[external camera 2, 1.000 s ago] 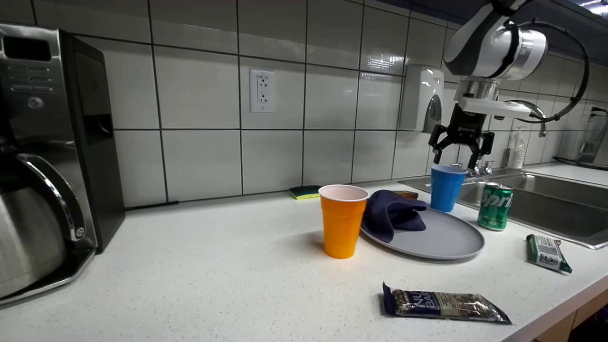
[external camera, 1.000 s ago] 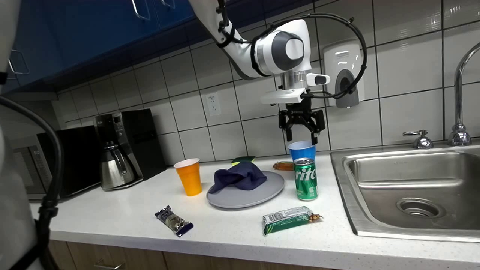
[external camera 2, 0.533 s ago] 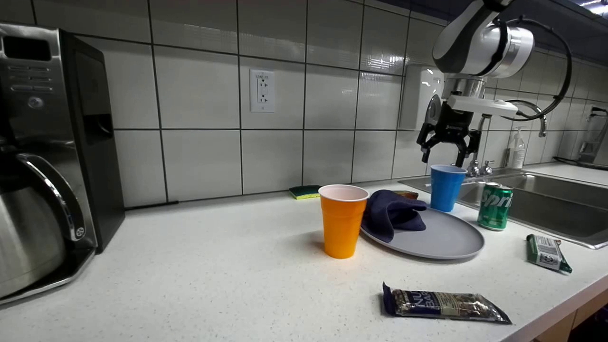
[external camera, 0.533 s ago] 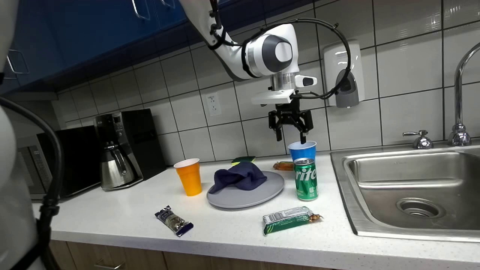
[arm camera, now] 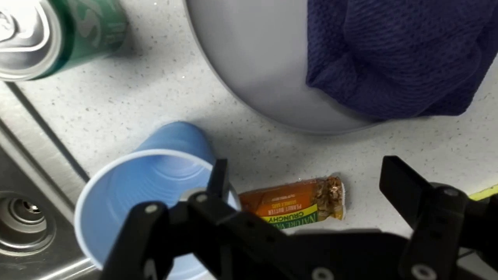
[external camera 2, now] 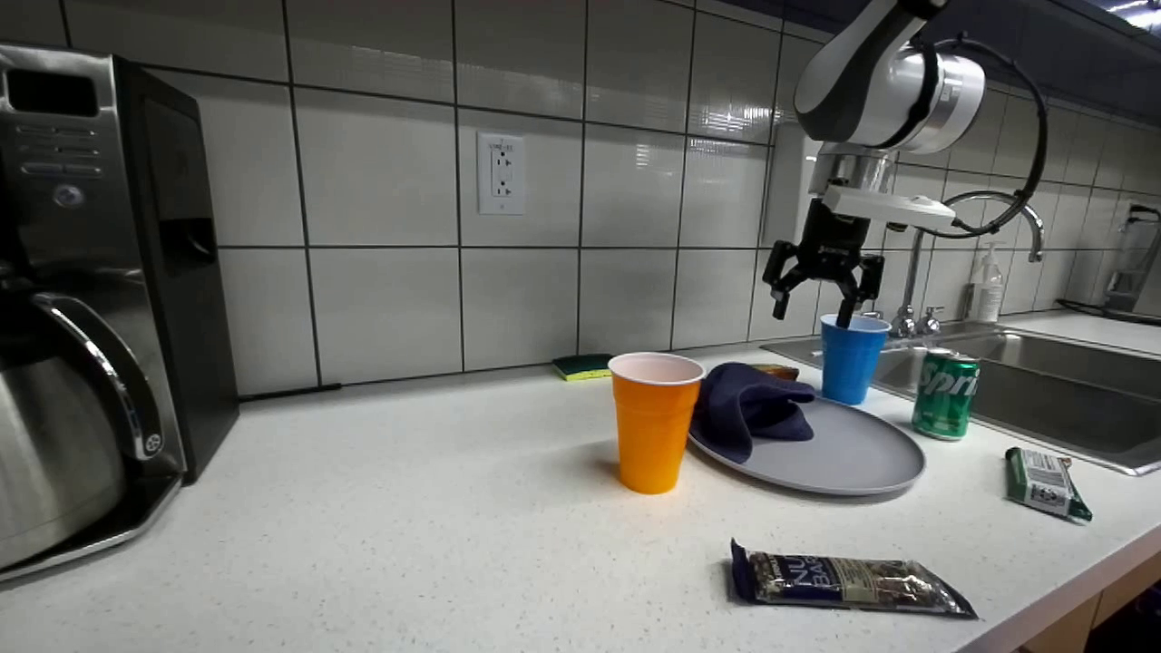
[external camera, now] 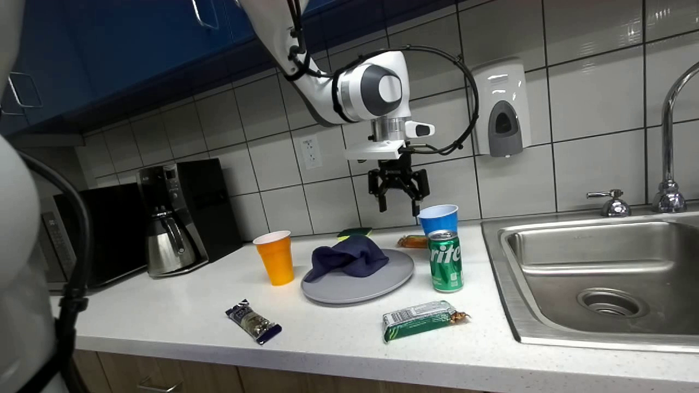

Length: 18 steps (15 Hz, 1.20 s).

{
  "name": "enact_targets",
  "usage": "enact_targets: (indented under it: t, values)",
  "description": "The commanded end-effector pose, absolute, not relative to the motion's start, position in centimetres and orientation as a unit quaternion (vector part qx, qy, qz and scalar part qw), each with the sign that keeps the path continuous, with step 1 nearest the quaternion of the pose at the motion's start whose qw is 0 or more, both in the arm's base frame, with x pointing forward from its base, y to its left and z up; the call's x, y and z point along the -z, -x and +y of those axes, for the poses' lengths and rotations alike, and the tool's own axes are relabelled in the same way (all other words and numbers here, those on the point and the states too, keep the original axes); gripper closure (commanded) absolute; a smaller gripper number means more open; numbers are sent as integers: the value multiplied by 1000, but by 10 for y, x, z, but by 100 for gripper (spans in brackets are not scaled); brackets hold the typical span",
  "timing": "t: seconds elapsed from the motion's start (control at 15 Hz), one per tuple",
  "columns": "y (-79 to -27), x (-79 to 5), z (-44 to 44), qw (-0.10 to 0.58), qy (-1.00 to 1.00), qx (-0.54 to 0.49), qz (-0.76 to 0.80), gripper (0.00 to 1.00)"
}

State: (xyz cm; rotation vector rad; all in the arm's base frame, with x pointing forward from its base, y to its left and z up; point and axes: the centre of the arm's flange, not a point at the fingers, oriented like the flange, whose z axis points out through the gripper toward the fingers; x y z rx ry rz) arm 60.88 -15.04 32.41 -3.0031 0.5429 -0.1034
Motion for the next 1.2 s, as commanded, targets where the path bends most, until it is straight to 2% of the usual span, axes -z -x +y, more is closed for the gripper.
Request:
enact_targets:
  t: [0.0,1.13]
  values:
    - [-602,-324,-119,55,984,31,167,0]
    - [-600,-301,-75,73,988,10,138,0]
